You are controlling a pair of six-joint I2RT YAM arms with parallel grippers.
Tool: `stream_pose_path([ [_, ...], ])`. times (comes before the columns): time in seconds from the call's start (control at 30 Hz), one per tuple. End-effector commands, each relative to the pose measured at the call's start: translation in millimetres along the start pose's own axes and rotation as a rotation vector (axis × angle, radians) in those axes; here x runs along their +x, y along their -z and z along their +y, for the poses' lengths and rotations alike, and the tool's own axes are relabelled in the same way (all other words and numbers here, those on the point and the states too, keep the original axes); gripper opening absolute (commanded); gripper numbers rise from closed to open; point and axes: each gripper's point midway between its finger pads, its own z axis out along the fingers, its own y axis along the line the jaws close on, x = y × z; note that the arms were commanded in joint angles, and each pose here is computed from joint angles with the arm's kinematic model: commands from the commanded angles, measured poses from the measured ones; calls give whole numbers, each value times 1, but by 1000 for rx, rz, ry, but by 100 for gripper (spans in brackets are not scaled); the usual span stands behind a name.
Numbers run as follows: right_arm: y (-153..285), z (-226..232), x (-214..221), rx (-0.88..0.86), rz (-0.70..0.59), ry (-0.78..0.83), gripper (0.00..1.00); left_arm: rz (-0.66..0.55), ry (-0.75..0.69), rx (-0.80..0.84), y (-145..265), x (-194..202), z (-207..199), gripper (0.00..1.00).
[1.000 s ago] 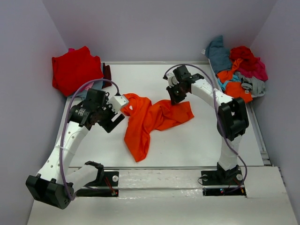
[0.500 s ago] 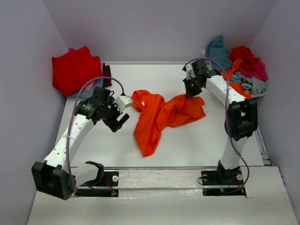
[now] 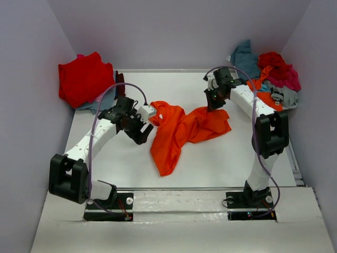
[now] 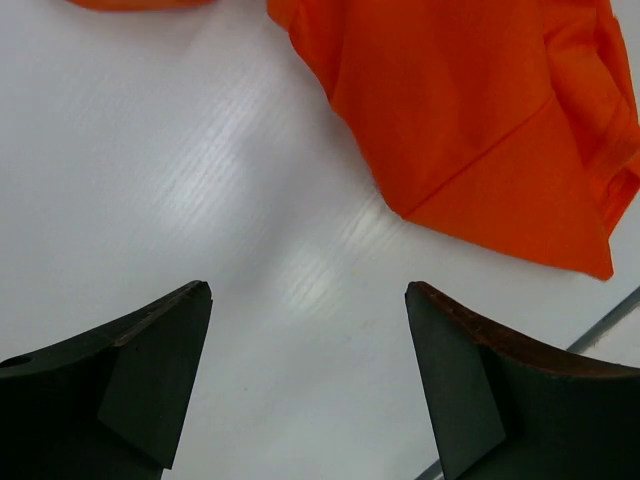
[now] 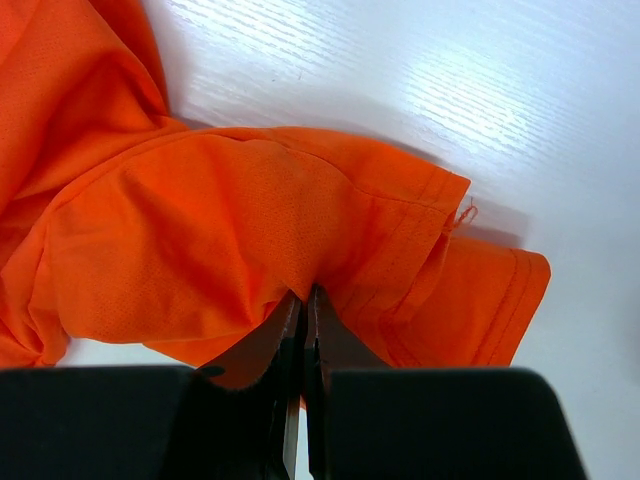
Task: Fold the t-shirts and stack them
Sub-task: Flatten the tshirt out
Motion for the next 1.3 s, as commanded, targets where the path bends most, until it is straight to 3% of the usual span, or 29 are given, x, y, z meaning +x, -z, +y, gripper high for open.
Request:
stream_pose_path([
  [0.0, 13, -2, -13, 32, -41, 4, 7, -202, 51, -61, 1, -65, 22, 90],
  [0.3, 5, -9, -5, 66, -13, 7, 7, -189, 100, -81, -35, -69, 34, 89],
  [0.6, 5, -13, -3, 88, -14, 8, 7, -92, -12, 69, -75, -47, -12, 88],
  [0.93, 4, -14, -2, 94, -12, 11, 7, -39, -46, 207, -89, -33, -36, 87],
  [1.27, 3, -16, -3, 98, -13, 14, 7, 23, -140, 305, -76, -18, -54, 87],
])
